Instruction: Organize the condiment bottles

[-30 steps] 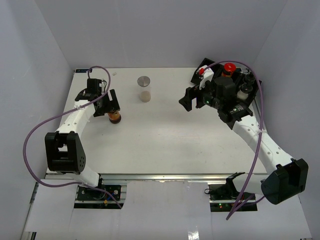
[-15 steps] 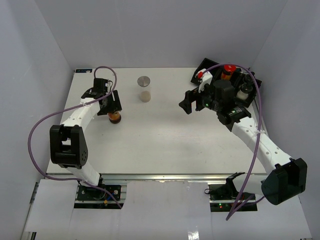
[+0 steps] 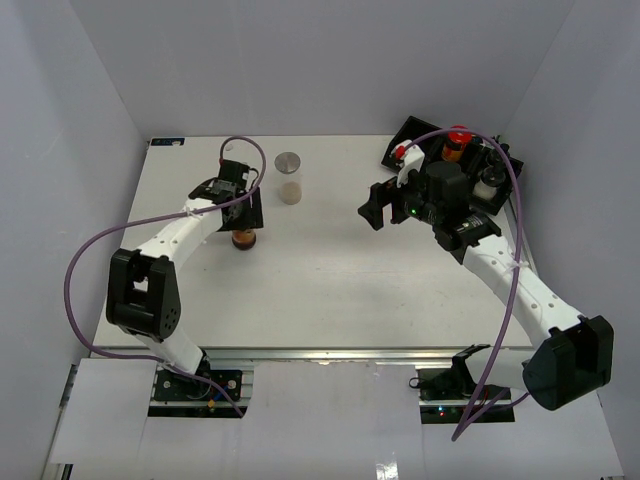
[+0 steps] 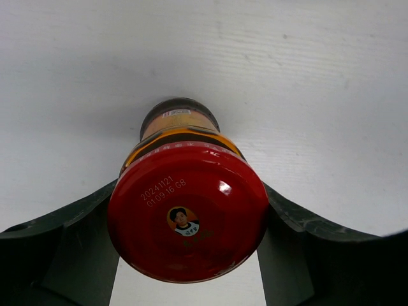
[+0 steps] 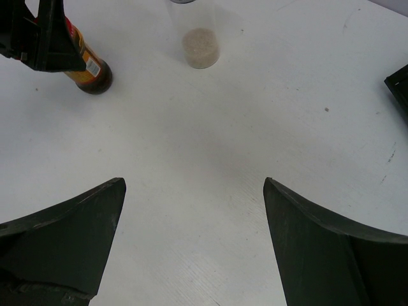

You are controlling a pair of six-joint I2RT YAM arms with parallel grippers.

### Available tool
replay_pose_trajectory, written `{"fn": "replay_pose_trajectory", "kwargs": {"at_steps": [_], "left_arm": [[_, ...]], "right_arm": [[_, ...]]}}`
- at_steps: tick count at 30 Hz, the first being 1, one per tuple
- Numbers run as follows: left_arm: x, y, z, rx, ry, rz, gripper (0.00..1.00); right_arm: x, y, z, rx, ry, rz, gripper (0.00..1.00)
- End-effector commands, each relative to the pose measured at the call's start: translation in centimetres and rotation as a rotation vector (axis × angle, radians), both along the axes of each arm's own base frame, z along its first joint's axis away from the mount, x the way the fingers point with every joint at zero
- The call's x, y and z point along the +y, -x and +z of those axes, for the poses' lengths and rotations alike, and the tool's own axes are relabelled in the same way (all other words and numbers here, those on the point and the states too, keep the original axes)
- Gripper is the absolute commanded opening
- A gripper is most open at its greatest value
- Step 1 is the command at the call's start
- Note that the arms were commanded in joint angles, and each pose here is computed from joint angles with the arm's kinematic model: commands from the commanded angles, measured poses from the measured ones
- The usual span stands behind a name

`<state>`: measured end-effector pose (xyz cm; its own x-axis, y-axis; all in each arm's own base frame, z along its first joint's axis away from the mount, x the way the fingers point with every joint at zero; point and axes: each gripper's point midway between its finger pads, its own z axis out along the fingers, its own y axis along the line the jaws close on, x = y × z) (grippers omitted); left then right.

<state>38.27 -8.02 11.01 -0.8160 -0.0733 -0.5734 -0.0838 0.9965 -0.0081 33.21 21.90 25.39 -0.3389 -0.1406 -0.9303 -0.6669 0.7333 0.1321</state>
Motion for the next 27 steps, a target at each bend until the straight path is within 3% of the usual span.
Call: {"fn": "replay_pose_trajectory", "kwargs": {"at_steps": [1,9,16,27], "left_arm": [[-3.1,1.8,3.1,-0.041,0.023,-0.071,0.0],[-9.9,2.6,6.1,-0.11,0.129,-0.226,0.0],[-17.3,2.3,5.3,-0.114,0.166,-0.37,0.0],[-27.0,-1.8,5.2,-0.167,0.239,-0.501,0.0]], "right_arm": [[-0.3,0.1,1.7,-0.064,-0.013,-0.006,0.95],[-1.0,0.6,2.3,-0.082,-0.012,-0.031,0.95],[-2.3,1.0,3.0,-0.106,-0.002,-0.088,0.95],[-6.0,2.3,5.9,-0.183,-0.041,-0.258,0.95]]}}
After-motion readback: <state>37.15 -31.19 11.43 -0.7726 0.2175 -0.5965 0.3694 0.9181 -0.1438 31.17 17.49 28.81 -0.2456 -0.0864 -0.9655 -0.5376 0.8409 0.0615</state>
